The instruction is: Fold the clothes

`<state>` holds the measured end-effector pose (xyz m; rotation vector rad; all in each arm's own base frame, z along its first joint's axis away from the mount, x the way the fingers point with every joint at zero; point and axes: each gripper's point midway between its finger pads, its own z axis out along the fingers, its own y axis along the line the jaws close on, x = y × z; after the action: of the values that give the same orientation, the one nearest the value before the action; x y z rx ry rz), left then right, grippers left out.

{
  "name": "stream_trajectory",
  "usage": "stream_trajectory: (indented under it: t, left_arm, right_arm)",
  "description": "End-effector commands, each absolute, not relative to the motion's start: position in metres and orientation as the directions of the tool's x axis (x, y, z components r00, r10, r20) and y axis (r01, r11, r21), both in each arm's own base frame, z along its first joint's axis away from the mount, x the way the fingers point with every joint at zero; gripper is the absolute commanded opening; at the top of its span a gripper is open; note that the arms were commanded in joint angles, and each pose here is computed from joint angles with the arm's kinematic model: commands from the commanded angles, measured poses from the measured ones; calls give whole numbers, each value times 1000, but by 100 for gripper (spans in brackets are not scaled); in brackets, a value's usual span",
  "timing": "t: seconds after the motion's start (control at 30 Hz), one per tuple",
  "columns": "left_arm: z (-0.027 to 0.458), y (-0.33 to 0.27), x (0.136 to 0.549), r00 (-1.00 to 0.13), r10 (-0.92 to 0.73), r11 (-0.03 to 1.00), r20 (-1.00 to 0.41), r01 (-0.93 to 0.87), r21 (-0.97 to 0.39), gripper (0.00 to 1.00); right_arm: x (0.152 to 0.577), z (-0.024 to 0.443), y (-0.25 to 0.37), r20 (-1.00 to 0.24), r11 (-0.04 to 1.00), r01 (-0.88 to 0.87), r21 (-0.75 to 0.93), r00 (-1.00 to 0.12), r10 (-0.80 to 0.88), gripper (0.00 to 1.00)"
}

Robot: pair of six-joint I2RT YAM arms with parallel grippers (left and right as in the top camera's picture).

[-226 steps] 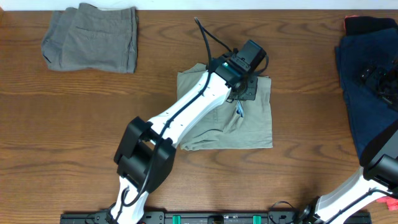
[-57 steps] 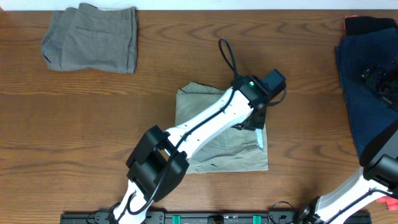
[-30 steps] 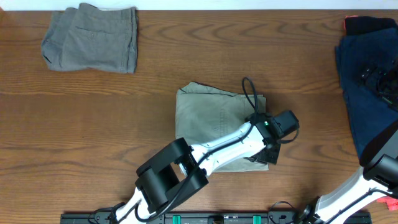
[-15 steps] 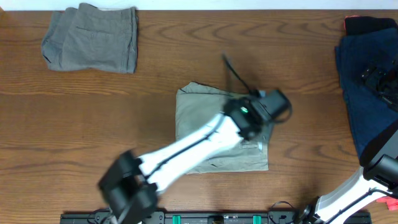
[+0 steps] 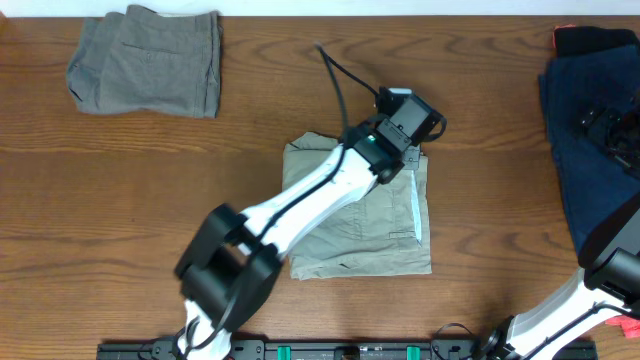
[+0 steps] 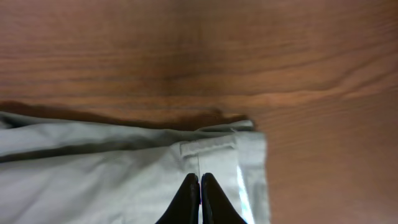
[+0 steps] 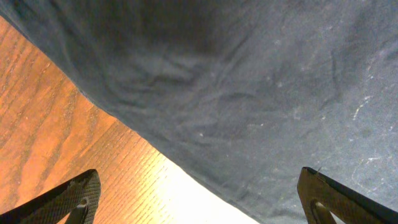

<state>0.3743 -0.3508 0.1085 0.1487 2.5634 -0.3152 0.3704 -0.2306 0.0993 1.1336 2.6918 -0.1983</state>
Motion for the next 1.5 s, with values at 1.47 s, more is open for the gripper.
stream_trajectory:
  t: [1.47]
  left_arm:
    - [34, -361, 206, -961, 250, 932, -119, 272, -240, 23]
  right_arm:
    - [372, 113, -234, -280, 682, 731, -35, -662, 695, 99]
